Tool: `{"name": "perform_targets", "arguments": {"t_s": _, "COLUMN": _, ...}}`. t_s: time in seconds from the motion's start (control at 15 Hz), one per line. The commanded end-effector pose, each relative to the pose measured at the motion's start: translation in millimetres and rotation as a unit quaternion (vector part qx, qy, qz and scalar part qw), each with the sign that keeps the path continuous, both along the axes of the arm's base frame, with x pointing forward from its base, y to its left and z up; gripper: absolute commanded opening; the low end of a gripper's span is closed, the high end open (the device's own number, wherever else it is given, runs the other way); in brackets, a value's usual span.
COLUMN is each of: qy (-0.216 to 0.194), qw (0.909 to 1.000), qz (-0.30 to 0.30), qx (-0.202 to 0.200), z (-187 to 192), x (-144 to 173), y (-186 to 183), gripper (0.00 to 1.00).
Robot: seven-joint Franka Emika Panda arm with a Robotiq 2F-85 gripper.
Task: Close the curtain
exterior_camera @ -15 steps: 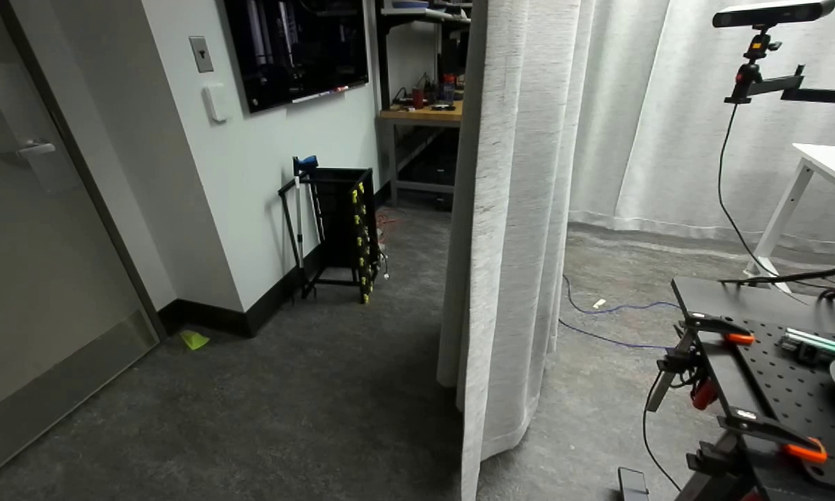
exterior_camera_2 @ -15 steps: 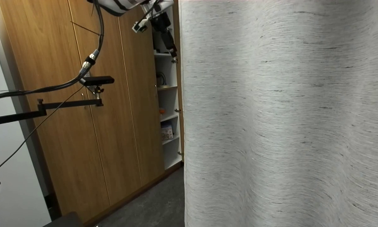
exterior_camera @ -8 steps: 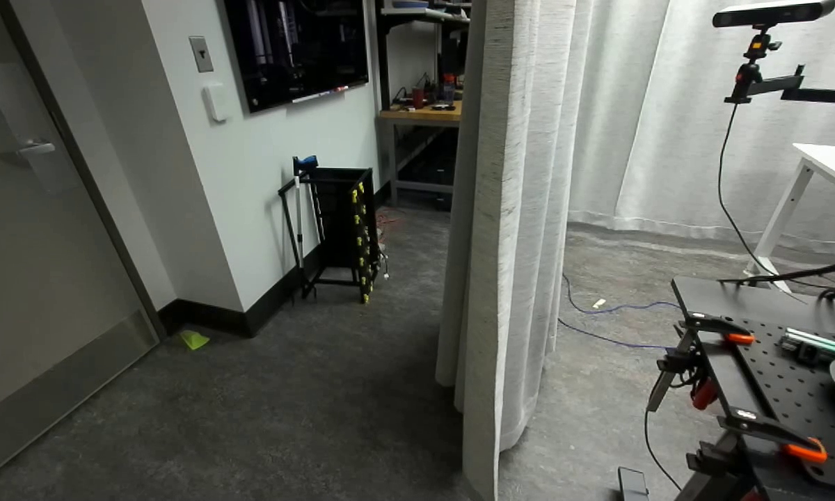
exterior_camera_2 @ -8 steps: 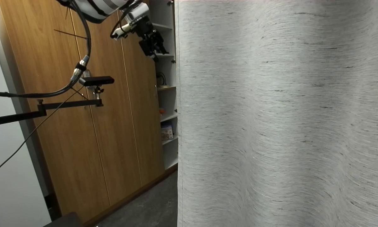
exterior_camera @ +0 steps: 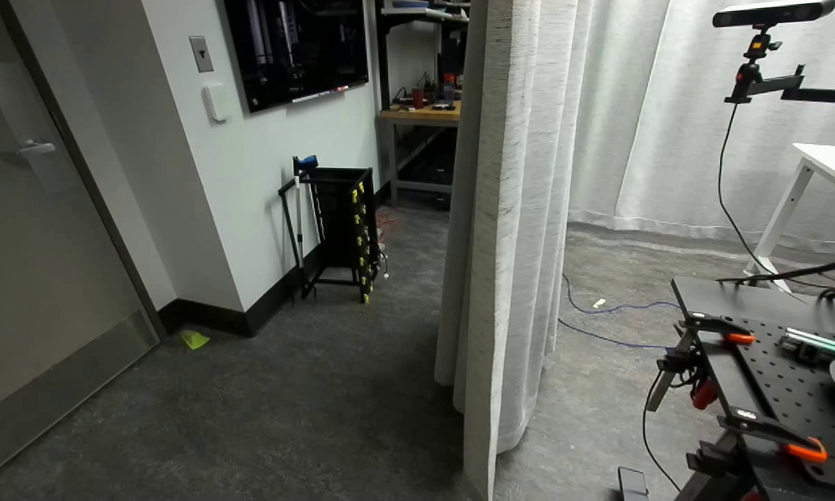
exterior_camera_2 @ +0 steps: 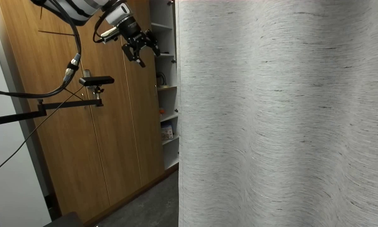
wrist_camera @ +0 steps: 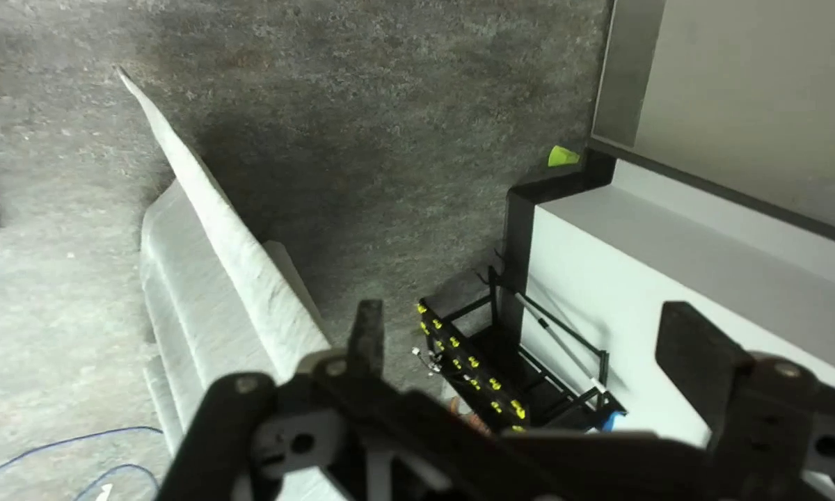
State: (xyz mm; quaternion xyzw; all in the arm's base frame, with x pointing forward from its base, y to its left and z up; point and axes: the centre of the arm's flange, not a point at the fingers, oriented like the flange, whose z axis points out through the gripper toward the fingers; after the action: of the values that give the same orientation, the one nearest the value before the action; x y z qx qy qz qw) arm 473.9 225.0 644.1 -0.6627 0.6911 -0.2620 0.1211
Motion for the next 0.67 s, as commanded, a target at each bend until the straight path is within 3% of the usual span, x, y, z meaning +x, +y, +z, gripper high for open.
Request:
{"name": "perform_targets", "arguments": {"t_s": 0.0, "qy": -0.009, "qw": 0.9964, "qz": -0.084, "qx": 0.001, "z": -7, "x": -23, "y": -8, "gripper": 1.00}}
{"name": "perform_targets", "arguments": {"t_s": 0.6, "qy": 0.020, "qw": 0.9843, "qz": -0.166, "qx": -0.056, "z": -17, "x": -37, "y": -20, "gripper": 1.00}}
